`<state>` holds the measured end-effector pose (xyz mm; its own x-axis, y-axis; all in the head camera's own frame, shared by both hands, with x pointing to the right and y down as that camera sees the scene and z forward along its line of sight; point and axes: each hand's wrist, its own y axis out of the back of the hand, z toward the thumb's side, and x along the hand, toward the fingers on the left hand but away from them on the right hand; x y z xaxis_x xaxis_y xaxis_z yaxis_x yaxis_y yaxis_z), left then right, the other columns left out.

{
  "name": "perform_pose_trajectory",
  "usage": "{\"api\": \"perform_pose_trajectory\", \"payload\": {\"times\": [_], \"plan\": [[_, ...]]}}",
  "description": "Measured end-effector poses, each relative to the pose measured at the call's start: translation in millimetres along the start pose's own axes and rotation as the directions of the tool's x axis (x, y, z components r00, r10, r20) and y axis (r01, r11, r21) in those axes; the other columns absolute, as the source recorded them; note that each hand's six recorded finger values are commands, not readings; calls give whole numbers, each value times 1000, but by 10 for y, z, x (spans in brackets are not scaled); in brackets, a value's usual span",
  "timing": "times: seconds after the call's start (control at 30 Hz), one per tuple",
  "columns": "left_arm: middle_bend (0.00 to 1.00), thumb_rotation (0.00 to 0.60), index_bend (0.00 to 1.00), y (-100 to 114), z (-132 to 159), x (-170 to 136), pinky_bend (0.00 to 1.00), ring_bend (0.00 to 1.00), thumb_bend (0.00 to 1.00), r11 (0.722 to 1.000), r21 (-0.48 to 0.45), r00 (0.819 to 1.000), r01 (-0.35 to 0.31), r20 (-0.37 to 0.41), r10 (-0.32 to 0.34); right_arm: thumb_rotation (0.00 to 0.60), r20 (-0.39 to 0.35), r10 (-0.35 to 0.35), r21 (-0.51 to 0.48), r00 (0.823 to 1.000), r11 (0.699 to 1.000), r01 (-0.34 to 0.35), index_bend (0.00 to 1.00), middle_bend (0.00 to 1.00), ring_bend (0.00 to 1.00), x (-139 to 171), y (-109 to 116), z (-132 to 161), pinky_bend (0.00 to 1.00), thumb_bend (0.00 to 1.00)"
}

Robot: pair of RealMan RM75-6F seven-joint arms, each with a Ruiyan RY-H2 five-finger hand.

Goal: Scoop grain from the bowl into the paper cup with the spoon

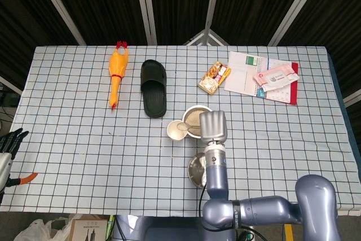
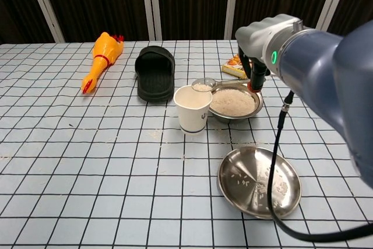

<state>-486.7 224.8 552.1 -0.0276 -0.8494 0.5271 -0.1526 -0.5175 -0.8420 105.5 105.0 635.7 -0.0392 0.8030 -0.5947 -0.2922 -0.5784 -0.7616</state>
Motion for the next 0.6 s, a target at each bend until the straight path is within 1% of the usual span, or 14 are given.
{"api": "perform_pose_trajectory", "payload": {"times": [0.1, 0.2, 0.43, 0.6], "plan": [[0, 600, 0, 4, -3, 0, 0, 0, 0, 1000, -3, 1000, -1, -1, 1, 600, -6, -5, 2, 1000, 1000, 5, 688, 831, 987, 10, -51, 53, 1000, 755], [0, 600, 0, 5, -5, -2, 0, 0, 0, 1000, -7, 1000, 0, -2, 0, 600, -16, -25, 14, 1000, 1000, 26, 688, 831, 987, 9, -93, 99, 1000, 756], [0, 600, 0, 3, -6, -1, 0, 0, 0, 1000, -11, 1000, 3, -1, -3, 600, -42, -96, 42, 994, 994, 98, 688, 831, 987, -11, -144, 163, 1000, 756], [0, 600, 0, -4, 1, 3, 0, 0, 0, 1000, -12, 1000, 9, 0, -9, 600, -73, -152, 43, 986, 987, 155, 688, 831, 987, -8, -166, 215, 1000, 756]]}}
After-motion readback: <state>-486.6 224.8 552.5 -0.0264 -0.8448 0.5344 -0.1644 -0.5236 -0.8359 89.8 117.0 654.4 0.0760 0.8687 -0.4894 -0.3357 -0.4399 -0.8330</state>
